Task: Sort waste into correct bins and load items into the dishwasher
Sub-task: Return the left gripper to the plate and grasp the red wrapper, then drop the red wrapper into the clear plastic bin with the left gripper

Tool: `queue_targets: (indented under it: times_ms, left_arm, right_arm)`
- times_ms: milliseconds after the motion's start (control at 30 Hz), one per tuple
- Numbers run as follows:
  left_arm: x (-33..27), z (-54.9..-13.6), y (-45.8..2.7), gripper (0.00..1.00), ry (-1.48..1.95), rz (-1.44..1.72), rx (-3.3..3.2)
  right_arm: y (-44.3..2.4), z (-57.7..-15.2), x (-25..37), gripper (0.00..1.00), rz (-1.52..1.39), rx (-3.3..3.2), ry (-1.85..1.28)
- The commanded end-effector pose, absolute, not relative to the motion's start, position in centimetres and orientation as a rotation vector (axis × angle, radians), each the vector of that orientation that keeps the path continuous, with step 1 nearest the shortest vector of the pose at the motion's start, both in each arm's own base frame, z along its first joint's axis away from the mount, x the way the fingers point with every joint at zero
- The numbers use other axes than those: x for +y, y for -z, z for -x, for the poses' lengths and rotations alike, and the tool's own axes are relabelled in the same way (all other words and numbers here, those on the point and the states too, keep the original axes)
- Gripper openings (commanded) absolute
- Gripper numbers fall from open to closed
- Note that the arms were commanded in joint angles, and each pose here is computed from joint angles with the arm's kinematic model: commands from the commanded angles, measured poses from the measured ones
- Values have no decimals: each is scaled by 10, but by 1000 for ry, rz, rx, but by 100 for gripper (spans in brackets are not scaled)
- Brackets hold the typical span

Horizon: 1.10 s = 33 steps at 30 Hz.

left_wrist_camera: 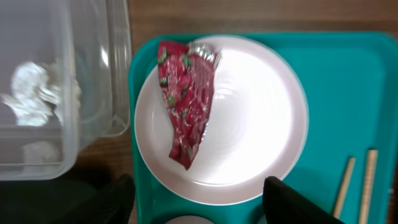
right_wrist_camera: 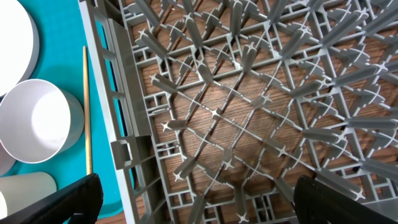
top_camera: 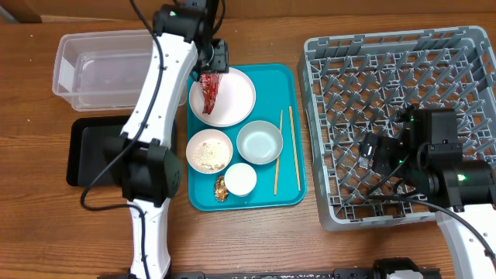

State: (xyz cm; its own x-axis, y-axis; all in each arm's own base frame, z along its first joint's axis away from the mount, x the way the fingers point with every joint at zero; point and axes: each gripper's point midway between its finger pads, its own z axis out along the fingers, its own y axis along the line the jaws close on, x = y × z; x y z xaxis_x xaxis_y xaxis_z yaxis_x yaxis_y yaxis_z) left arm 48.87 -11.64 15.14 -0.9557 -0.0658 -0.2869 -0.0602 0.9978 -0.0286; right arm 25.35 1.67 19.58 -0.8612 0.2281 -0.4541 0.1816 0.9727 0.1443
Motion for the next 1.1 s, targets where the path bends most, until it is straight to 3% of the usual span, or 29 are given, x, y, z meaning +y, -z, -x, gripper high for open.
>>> queue_targets:
  times_ms: [0,400,533,867,1000,1067]
  left_arm:
    - [-115,-485,-123,68,-4,76,2924]
    - [-111,-466,-44,68,-102,69,3140]
    - [-111,-464,-32,62,-111,68,3164]
    - [-111,-464,-30,28,-109,66,3168]
    - [-111,-462,-28,23,-113,65,3174]
    - [-111,-462,-28,15,-113,66,3174]
  right_arm:
    - [-208,-257,17,100,-282,2598,-134]
    - [-208,-257,17,100,-282,2598,-134]
    - [-208,-257,17,100,-283,2599,-134]
    - [-208,-256,17,100,-283,2602,-133]
    - [-207,-256,17,100,-284,2605,-133]
    - [-207,-255,17,100,-283,2606,-132]
